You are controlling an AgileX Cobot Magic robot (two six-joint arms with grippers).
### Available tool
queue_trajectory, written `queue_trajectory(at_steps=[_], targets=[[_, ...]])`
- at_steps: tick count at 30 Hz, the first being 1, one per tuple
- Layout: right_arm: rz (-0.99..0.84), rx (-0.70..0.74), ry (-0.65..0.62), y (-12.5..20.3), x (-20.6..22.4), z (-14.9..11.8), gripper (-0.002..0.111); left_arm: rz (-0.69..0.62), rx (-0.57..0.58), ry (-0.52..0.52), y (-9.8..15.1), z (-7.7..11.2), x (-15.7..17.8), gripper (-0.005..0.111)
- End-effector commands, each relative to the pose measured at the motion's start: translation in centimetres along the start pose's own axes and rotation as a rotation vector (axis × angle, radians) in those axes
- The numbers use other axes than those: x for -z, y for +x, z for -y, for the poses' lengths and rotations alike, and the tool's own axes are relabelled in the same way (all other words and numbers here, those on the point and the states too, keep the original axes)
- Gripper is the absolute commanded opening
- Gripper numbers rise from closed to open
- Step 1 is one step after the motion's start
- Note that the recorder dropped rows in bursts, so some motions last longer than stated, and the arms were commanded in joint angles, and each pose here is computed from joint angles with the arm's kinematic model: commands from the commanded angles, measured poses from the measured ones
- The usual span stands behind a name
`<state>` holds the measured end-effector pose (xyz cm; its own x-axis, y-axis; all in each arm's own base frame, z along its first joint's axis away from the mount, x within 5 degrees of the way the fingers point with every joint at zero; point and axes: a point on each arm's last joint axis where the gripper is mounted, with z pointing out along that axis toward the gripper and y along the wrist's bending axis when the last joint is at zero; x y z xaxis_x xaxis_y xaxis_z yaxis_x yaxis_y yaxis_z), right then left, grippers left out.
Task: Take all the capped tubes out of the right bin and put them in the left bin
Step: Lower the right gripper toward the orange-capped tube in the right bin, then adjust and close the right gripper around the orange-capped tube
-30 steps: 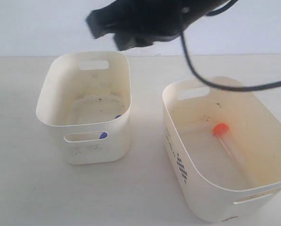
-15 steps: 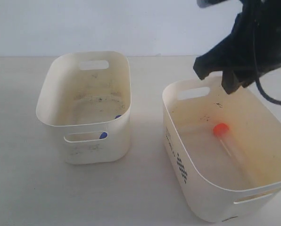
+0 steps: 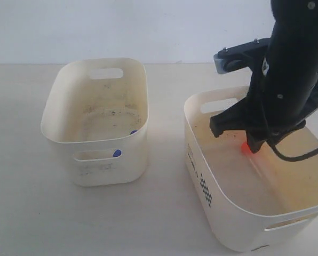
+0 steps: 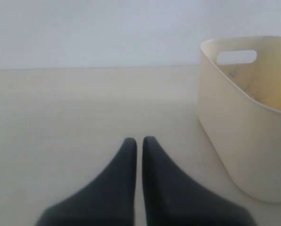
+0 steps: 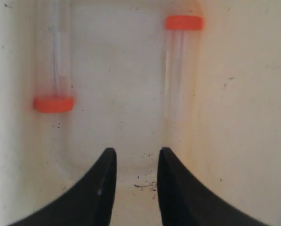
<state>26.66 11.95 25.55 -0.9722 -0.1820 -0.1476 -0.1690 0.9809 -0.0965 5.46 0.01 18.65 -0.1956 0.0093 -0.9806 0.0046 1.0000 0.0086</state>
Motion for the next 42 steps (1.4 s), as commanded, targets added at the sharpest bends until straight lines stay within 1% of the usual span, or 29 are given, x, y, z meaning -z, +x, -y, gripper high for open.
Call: queue_trajectory(at_steps=[1,6,8,16,22,26,31,34,38,42], targets=[[-0.054,-0.023,0.035,-0.4,-1.8,0.0,0.030,0.008,0.015,0.002,-0.2,0.0,0.0,0.004],[-0.082,-0.065,0.110,-0.8,-3.2,0.2,0.030,0.006,0.015,0.002,-0.2,0.0,0.0,0.004],[-0.086,-0.073,0.120,-0.9,-3.4,0.3,0.030,0.006,0.015,0.002,-0.2,0.0,0.0,0.004],[-0.079,-0.127,0.128,-1.2,-4.6,0.0,0.030,0.006,0.015,0.002,-0.2,0.0,0.0,0.004],[-0.064,-0.136,0.120,-1.3,-4.7,-0.1,0.030,0.006,0.015,0.002,-0.2,0.0,0.0,0.004],[-0.040,-0.135,0.118,-1.5,-4.7,-0.4,0.030,0.008,0.015,0.002,-0.2,0.0,0.0,0.004],[-0.034,-0.070,0.130,-1.5,-5.7,-2.2,0.030,0.008,0.015,0.002,-0.2,0.0,0.0,0.004],[-0.062,-0.055,0.161,-1.5,-6.6,-2.1,0.030,0.008,0.015,0.002,-0.2,0.0,0.0,0.004],[-0.048,-0.069,0.264,-1.8,-6.8,-1.2,0.030,0.008,0.015,0.002,-0.2,0.0,0.0,0.004],[-0.043,-0.066,0.269,-1.8,-6.8,-1.2,0.030,0.008,0.015,0.002,-0.2,0.0,0.0,0.004]])
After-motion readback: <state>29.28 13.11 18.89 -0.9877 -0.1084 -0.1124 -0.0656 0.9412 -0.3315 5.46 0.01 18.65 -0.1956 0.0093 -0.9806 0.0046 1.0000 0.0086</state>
